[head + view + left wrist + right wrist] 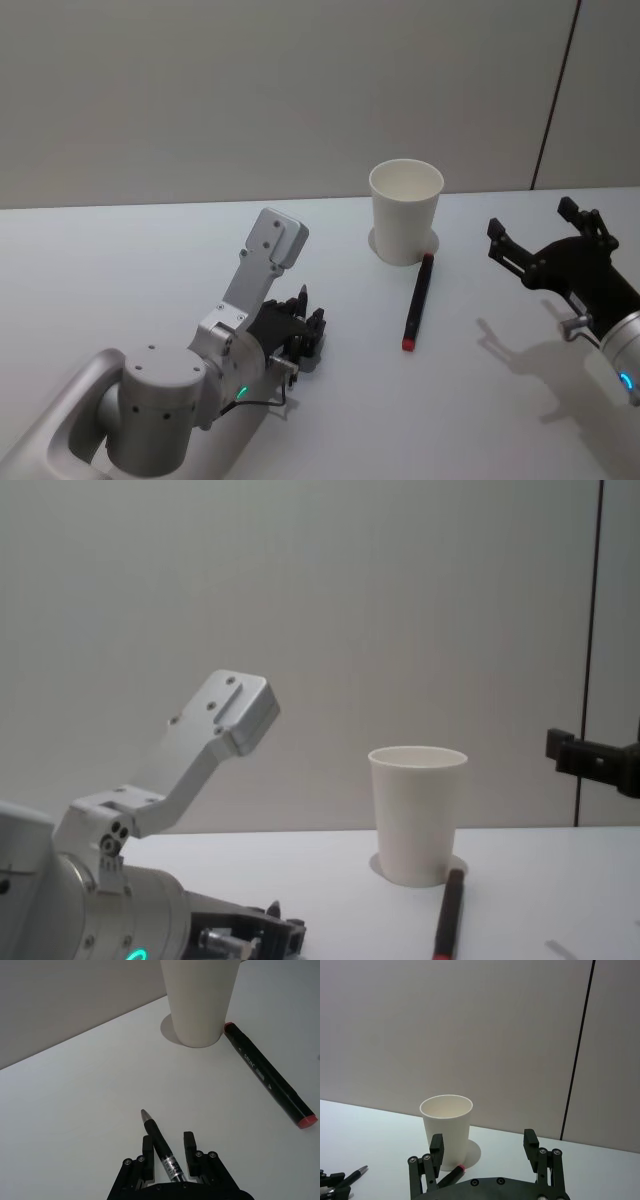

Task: Place the pen into the pen holder.

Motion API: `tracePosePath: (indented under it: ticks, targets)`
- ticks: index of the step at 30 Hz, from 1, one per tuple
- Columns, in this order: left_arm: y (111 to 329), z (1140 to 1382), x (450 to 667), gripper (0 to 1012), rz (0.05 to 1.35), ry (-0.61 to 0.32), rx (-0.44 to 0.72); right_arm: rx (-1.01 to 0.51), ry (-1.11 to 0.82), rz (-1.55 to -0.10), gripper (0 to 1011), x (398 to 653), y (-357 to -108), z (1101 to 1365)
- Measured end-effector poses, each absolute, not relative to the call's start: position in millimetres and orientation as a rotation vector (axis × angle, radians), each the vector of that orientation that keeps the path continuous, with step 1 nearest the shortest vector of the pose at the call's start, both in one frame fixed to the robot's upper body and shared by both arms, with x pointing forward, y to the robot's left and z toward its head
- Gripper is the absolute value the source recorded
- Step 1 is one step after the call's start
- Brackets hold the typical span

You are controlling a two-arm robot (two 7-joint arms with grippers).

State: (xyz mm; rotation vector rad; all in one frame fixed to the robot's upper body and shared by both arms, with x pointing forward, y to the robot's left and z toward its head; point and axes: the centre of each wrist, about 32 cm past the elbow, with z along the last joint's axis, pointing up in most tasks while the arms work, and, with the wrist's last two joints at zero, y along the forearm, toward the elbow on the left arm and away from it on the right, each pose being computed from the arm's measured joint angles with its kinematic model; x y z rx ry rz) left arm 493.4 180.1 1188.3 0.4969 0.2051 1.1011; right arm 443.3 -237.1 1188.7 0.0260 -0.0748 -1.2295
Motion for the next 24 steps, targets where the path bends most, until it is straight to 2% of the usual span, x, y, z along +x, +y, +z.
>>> tracePosePath:
  ticks: [24]
  targets:
    - [180.1,1188.3,493.4,217,1.101,0.205,0.498,0.026,-0.075,-1.229,1002,443.3,-237.1,1188.7]
